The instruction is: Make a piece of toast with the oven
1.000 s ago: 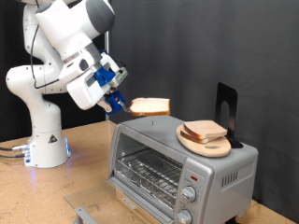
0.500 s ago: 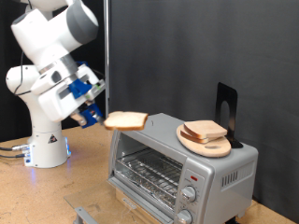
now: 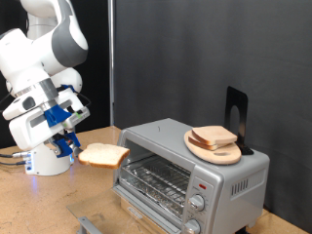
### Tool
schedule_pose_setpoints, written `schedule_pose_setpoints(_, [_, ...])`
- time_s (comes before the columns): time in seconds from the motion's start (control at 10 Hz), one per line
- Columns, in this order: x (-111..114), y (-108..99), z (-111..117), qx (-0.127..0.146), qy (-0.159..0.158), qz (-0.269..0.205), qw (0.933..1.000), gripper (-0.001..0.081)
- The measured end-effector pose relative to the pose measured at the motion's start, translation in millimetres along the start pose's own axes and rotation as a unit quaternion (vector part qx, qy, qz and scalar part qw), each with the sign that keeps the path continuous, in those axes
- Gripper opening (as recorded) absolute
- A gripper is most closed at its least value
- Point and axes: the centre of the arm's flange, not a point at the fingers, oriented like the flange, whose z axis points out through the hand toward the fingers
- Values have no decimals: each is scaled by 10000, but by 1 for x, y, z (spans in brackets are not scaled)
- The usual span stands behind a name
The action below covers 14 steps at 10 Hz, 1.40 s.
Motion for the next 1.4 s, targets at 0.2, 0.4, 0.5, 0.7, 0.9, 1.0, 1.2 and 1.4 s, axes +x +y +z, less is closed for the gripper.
schedule_pose_setpoints(0.2, [-6, 1, 8, -126, -249, -231, 9993, 393])
schedule_pose_setpoints(0.4, [-9, 4, 28, -400, -367, -238, 9982, 393])
schedule_pose_setpoints(0.5, [-8, 5, 39, -487, -354, -220, 9979, 393])
schedule_pose_setpoints(0.7, [-6, 2, 58, -510, -344, -173, 9980, 393])
schedule_pose_setpoints(0.9, [-4, -7, 72, -438, -344, -184, 9983, 393])
schedule_pose_setpoints(1.0, [-4, -12, 76, -421, -382, -241, 9981, 393])
schedule_pose_setpoints(1.2, [-4, -15, 77, -418, -398, -267, 9980, 393])
schedule_pose_setpoints(1.4, [-5, -17, 80, -463, -348, -303, 9979, 393])
